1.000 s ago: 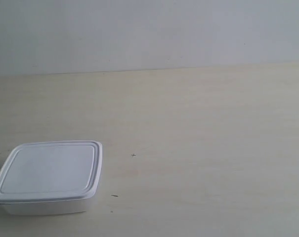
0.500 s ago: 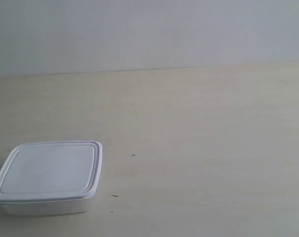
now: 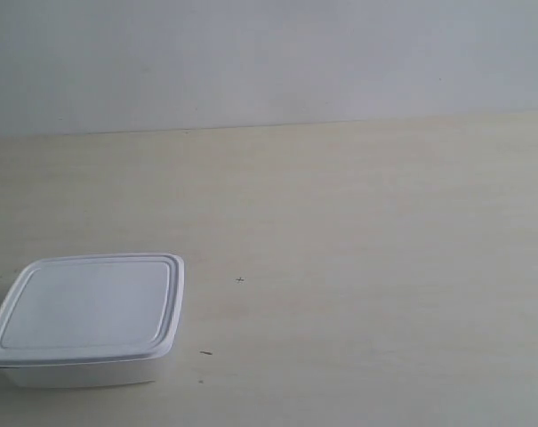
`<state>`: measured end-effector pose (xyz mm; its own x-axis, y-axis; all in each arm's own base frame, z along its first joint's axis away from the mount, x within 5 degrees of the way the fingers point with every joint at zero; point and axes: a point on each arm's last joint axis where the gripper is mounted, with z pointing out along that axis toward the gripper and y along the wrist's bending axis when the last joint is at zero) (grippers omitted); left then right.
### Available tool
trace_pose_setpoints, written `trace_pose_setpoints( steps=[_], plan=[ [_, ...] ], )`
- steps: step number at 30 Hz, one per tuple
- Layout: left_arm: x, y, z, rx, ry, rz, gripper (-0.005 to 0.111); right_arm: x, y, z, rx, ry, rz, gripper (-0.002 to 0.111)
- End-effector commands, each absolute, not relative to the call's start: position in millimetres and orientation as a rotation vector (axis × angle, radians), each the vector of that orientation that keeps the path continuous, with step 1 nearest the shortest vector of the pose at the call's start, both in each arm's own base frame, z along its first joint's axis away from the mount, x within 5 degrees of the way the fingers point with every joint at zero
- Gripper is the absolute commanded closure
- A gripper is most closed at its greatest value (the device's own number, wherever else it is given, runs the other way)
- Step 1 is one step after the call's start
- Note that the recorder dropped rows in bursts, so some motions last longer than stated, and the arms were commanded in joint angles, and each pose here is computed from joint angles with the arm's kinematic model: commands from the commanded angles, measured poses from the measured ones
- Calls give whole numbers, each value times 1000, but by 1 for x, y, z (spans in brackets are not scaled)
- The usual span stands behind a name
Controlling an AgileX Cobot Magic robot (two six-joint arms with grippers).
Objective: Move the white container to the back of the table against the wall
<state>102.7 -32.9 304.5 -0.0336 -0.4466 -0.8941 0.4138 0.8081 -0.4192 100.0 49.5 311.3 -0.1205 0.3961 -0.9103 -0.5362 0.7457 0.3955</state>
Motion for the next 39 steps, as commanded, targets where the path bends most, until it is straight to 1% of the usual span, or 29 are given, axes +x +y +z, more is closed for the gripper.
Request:
trace_pose_setpoints(
  steps=[1,4,8,14,20,25,30,32,36,39],
  plan=[
    [130,-36,293,-35,1639,-757,107,128,63,315,-216,1584,925,108],
    [146,-40,285,-35,1741,-796,107,147,72,313,-245,1651,973,108],
    [159,-53,277,33,1872,-818,107,162,94,310,-374,1733,997,108],
    [167,-65,262,93,2045,-679,107,175,132,285,-513,1903,905,108],
    [173,-74,248,98,2117,-670,107,177,163,256,-662,2027,814,108],
    [185,-69,235,18,2171,-585,107,183,173,231,-671,2130,698,108],
    [199,-63,215,-54,2241,-459,107,188,178,211,-688,2203,656,108],
    [203,-59,209,-48,2251,-372,107,189,179,208,-710,2212,639,108],
    [205,-44,203,-131,2235,-207,107,190,179,204,-714,2225,628,108],
    [207,-35,203,-161,2227,-163,107,190,179,204,-721,2222,622,108]
  ],
)
